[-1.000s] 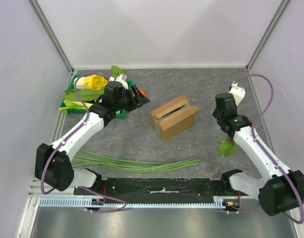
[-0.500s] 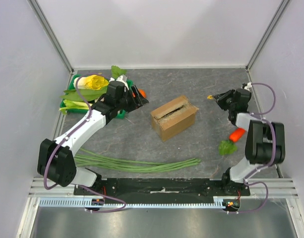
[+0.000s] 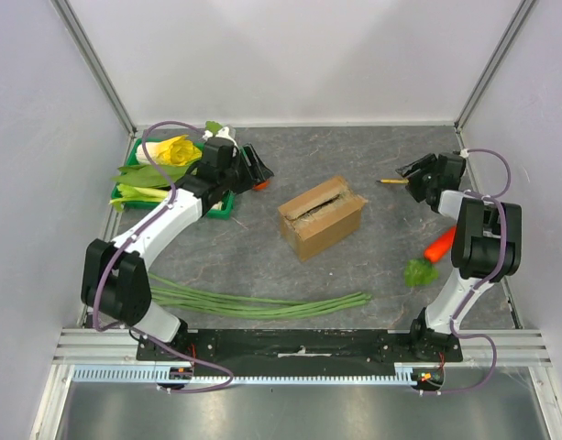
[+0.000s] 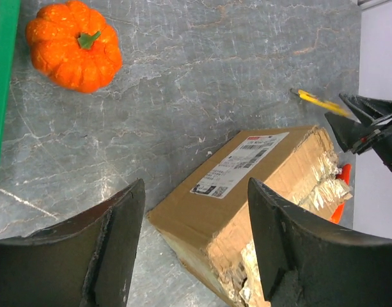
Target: Unpack the express box
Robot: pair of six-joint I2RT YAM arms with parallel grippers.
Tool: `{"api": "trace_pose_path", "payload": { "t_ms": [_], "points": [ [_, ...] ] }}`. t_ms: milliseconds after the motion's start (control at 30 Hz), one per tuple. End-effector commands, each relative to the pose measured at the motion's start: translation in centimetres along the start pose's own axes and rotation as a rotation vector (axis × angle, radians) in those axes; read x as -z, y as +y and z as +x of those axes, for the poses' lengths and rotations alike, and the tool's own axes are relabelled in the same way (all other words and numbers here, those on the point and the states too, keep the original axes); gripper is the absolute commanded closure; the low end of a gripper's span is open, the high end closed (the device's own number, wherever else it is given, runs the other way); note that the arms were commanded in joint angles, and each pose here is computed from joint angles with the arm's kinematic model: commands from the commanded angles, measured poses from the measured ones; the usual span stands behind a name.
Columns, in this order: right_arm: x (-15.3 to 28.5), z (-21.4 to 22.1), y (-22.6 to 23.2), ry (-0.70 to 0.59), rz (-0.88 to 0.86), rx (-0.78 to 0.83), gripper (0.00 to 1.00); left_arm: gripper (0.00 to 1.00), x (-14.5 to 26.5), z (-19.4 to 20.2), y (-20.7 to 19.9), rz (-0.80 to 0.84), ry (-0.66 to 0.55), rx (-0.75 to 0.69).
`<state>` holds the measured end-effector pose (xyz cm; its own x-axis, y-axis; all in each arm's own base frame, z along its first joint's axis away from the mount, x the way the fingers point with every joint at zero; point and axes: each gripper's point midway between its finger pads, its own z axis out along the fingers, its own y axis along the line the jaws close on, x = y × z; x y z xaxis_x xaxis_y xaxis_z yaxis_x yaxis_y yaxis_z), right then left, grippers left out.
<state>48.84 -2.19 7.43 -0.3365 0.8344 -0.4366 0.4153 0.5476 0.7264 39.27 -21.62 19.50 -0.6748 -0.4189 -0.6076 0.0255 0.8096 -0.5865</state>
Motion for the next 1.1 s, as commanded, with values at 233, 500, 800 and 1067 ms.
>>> {"api": "trace_pose_path", "payload": {
  "t_ms": [233, 500, 800, 1067],
  "points": [
    [6.4, -4.2, -5.3, -0.136, 0.445, 0.182, 0.04, 0.29, -2.6, -2.2, -1.9, 0.079, -0.002, -0.055],
    [10.4, 1.9, 0.0, 0.003, 0.368, 0.389, 0.32, 0.41, -4.4, 1.9, -1.7, 0.167, 0.192, 0.001],
    [15.8, 12.8, 1.2, 0.200, 0.166, 0.589, 0.67, 0.52, -3.8, 7.3, -1.3, 0.288, 0.370, 0.060],
    [14.9, 16.3, 3.5, 0.263, -0.026, 0.625, 0.75, 0.56, -1.9, 10.3, -2.0, 0.401, 0.413, 0.156]
  ]
}}
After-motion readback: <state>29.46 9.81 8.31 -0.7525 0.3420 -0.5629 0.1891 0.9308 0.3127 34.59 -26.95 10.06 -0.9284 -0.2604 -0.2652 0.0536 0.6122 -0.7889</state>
